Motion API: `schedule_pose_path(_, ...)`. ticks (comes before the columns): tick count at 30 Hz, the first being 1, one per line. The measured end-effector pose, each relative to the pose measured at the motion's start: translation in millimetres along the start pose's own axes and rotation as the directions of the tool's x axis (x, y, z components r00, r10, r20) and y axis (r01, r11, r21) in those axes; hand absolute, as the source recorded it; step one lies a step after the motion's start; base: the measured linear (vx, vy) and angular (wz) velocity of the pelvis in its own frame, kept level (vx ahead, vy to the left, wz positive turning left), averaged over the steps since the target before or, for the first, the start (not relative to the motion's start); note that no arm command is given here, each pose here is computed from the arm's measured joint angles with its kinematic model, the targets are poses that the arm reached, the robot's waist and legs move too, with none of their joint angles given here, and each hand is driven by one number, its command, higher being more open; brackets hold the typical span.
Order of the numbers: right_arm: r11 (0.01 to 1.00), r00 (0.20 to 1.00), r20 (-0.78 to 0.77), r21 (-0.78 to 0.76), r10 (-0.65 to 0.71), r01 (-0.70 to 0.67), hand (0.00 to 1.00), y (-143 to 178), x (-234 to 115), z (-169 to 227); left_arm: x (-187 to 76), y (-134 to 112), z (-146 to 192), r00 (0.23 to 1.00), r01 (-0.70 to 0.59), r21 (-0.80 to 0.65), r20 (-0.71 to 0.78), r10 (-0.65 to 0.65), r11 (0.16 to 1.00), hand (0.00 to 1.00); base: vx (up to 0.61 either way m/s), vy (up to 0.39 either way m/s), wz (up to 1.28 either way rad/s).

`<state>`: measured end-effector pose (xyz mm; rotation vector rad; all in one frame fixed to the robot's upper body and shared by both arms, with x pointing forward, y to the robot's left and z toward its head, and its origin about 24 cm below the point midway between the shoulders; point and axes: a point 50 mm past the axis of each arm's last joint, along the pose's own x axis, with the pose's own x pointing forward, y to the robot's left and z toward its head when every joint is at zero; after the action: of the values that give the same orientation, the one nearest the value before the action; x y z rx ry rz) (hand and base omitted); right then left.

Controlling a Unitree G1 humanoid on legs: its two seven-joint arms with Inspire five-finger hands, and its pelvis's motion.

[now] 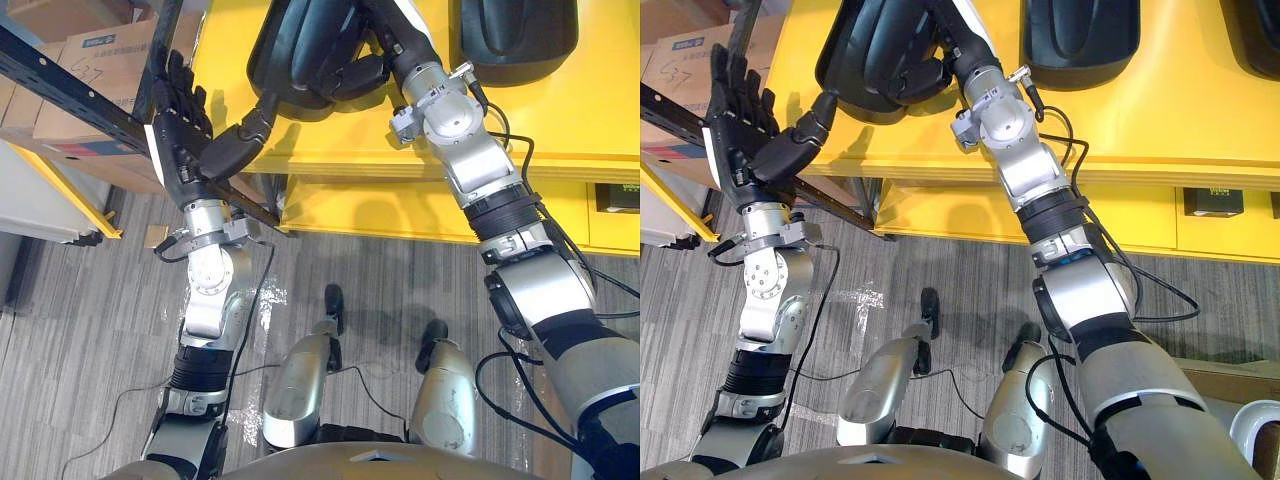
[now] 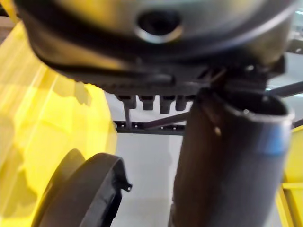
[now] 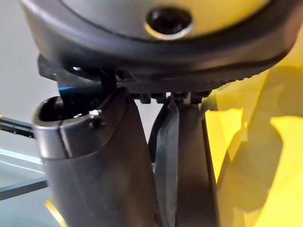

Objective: Walk over and take three plastic housings, then place them on the shelf

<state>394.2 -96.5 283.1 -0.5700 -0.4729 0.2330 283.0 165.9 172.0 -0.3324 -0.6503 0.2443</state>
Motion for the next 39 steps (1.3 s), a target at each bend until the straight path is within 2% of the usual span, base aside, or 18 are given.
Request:
schedule_pose_path(6, 1.000, 1.000, -0.012, -0.019, -0.018, 0.017, 1.00, -10, 4, -1, -2, -7, -3, 0.997, 0.069, -0.046, -0.031, -0.071, 0.997, 1.00, -0.01, -0.039, 0.01)
schedule_pose_path(11, 0.999, 1.000, -0.013, -0.037, -0.028, 0.028, 1.00, -17, 8, 1, -4, -14, -31, 0.968, 0.168, -0.091, -0.175, -0.182, 0.982, 1.00, 0.01, -0.040, -0.01)
schedule_pose_path(16, 0.998, 1.000, 0.002, -0.055, -0.024, 0.024, 1.00, -21, 10, 4, 19, -26, -39, 0.941, 0.263, -0.075, -0.200, -0.273, 0.962, 1.00, 0.00, -0.003, -0.01)
schedule_pose_path(24, 0.991, 0.999, 0.050, -0.132, -0.003, 0.010, 1.00, -20, 14, 19, 42, -25, -38, 0.936, 0.291, -0.025, -0.197, -0.290, 0.956, 1.00, -0.01, -0.027, -0.03)
schedule_pose_path(26, 0.981, 0.994, 0.104, -0.196, 0.018, 0.003, 1.00, -17, 15, 27, 43, -23, -38, 0.938, 0.288, -0.018, -0.199, -0.285, 0.958, 1.00, 0.00, 0.000, 0.00)
schedule_pose_path(29, 0.980, 0.982, 0.184, -0.199, 0.030, 0.007, 1.00, -16, 15, 41, 42, -22, -38, 0.938, 0.288, -0.017, -0.200, -0.285, 0.958, 1.00, 0.00, -0.011, -0.01)
schedule_pose_path(32, 0.980, 0.957, 0.285, -0.200, 0.047, 0.012, 1.00, -12, 12, 63, 39, -19, -38, 0.940, 0.281, -0.017, -0.198, -0.278, 0.960, 1.00, 0.02, -0.029, -0.02)
schedule_pose_path(35, 0.982, 0.920, 0.385, -0.190, 0.070, 0.005, 1.00, -2, 7, 85, 23, -8, -37, 0.947, 0.245, -0.018, -0.208, -0.244, 0.969, 1.00, 0.05, -0.017, -0.03)
schedule_pose_path(36, 0.984, 0.886, 0.458, -0.178, 0.075, 0.009, 1.00, 4, 1, 100, 5, 1, -37, 0.949, 0.222, -0.028, -0.225, -0.222, 0.975, 1.00, 0.06, -0.021, 0.00)
schedule_pose_path(37, 0.984, 0.879, 0.472, -0.178, 0.074, 0.013, 1.00, 5, -1, 103, 1, 2, -36, 0.949, 0.219, -0.028, -0.226, -0.220, 0.975, 1.00, 0.07, -0.015, -0.02)
schedule_pose_path(39, 0.979, 0.817, 0.572, -0.197, 0.072, 0.052, 1.00, 15, -19, 114, -30, 13, -31, 0.952, 0.178, -0.043, -0.246, -0.183, 0.983, 1.00, 0.07, 0.003, 0.02)
